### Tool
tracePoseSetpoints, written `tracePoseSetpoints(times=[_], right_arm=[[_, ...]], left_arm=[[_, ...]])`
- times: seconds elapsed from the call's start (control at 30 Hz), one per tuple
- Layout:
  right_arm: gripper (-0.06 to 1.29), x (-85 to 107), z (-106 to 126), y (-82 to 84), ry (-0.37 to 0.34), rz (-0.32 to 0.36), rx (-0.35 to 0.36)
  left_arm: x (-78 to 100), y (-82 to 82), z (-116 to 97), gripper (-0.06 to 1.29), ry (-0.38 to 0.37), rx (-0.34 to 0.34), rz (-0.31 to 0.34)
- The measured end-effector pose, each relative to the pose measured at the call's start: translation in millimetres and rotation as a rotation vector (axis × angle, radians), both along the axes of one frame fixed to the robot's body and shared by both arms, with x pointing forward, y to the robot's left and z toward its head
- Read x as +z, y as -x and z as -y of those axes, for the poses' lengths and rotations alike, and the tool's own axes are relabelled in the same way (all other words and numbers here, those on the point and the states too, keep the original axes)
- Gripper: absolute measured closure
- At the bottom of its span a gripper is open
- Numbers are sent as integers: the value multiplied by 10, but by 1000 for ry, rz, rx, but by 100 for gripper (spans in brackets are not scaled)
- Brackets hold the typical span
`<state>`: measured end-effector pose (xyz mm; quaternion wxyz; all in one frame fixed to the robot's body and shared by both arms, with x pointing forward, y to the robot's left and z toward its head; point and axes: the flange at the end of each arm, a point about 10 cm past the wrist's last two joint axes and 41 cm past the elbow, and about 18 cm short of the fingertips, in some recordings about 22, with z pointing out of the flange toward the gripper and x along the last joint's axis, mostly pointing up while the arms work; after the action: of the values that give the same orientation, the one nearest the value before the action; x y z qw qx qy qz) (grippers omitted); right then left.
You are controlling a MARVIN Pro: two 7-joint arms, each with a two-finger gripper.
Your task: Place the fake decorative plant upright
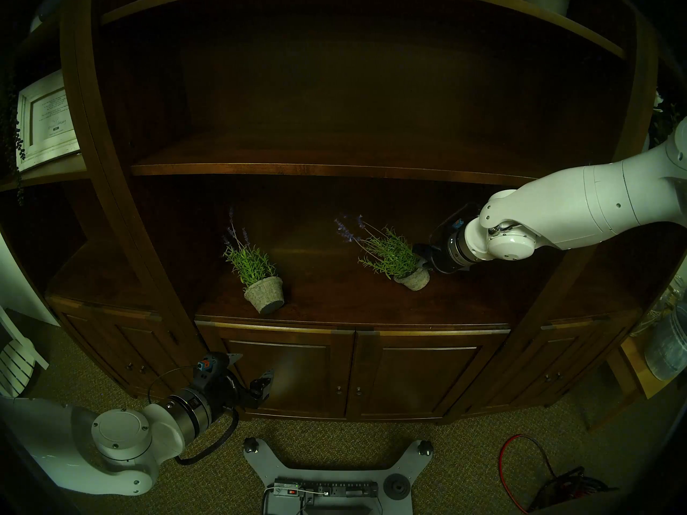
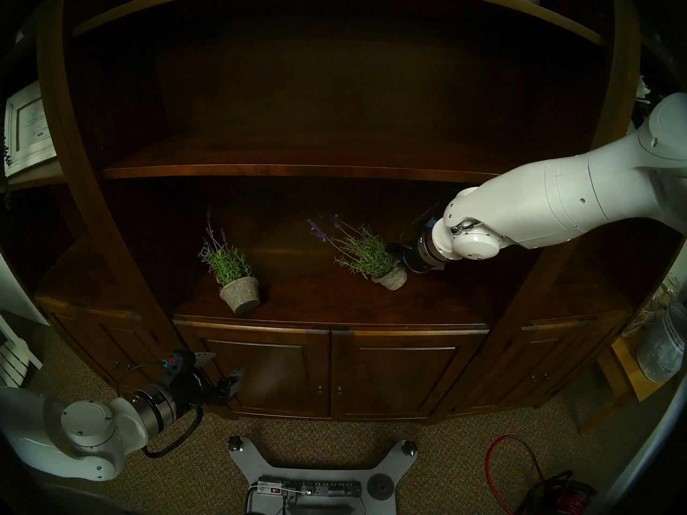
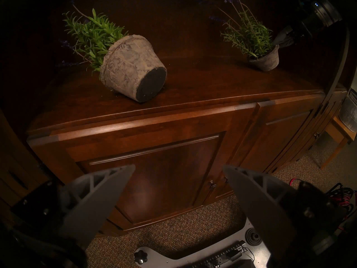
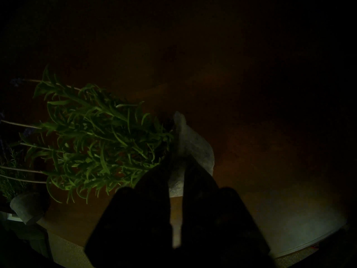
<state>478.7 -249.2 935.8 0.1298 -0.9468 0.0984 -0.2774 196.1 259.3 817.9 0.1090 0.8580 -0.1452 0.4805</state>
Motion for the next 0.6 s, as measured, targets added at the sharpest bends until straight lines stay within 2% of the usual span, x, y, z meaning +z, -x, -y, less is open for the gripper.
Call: tracePoseSetpoints(times=[0.2, 0.6], right_arm=[[122, -14, 57, 31, 14, -11, -14], [122, -125, 149, 142, 90, -45, -21]], left_arm=[[0, 0, 0, 0, 0, 0, 0], [0, 0, 0, 0, 0, 0, 0]])
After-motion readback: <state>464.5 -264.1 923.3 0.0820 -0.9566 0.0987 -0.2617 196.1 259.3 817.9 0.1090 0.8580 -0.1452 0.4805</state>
